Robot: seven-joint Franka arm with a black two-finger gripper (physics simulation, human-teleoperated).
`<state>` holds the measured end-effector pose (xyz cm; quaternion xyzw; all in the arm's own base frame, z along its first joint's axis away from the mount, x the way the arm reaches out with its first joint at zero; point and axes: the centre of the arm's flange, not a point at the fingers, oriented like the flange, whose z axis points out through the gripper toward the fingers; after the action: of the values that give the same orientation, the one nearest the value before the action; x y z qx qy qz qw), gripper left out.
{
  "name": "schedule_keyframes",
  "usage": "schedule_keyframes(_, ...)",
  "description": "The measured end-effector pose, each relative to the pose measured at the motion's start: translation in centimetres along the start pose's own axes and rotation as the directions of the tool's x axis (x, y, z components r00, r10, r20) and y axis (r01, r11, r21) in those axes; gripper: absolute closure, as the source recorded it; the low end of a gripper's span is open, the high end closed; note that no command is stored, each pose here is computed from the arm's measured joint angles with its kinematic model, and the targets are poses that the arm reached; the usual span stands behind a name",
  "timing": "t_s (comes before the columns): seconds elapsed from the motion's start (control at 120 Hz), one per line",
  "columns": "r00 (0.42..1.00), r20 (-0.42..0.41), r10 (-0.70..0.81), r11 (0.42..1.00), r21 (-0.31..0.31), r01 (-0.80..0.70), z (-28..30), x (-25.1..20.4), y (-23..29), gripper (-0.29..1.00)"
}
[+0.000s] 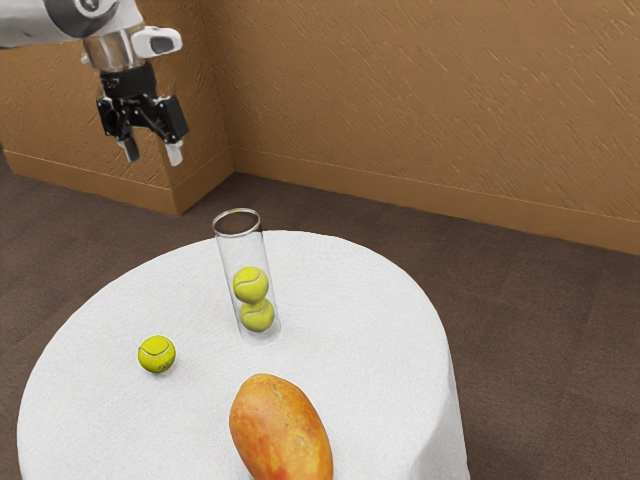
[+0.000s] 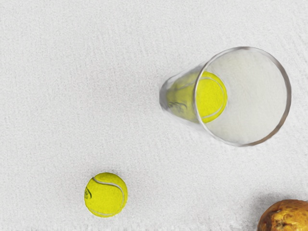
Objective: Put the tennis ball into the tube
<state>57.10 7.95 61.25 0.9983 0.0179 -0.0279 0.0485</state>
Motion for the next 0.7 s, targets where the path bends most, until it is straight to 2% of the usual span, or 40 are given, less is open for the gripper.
schedule_keyframes(0.092,1.000,-0.012,0.022,1.000,0.006,-0.022,0.3,-0.8,-0.1,0.02)
schedule_keyframes(0.175,0.998,-0.037,0.058,0.997,0.053,-0.056,-0.6,-1.9,0.4,0.02)
schedule_keyframes(0.275,0.994,-0.025,0.108,0.993,0.046,-0.107,0.2,-6.3,1.0,0.02)
schedule_keyframes(0.333,0.997,0.003,0.072,0.997,0.031,-0.072,2.8,-8.8,-1.7,0.02)
schedule_keyframes(0.417,0.998,0.054,0.039,0.999,0.021,-0.041,7.8,-10.2,-3.9,0.02)
schedule_keyframes(0.55,0.994,0.112,0.018,1.000,0.017,-0.020,15.1,-10.7,-5.0,0.02)
schedule_keyframes(0.7,0.990,0.138,0.003,1.000,0.024,-0.007,21.0,-11.0,-5.7,0.02)
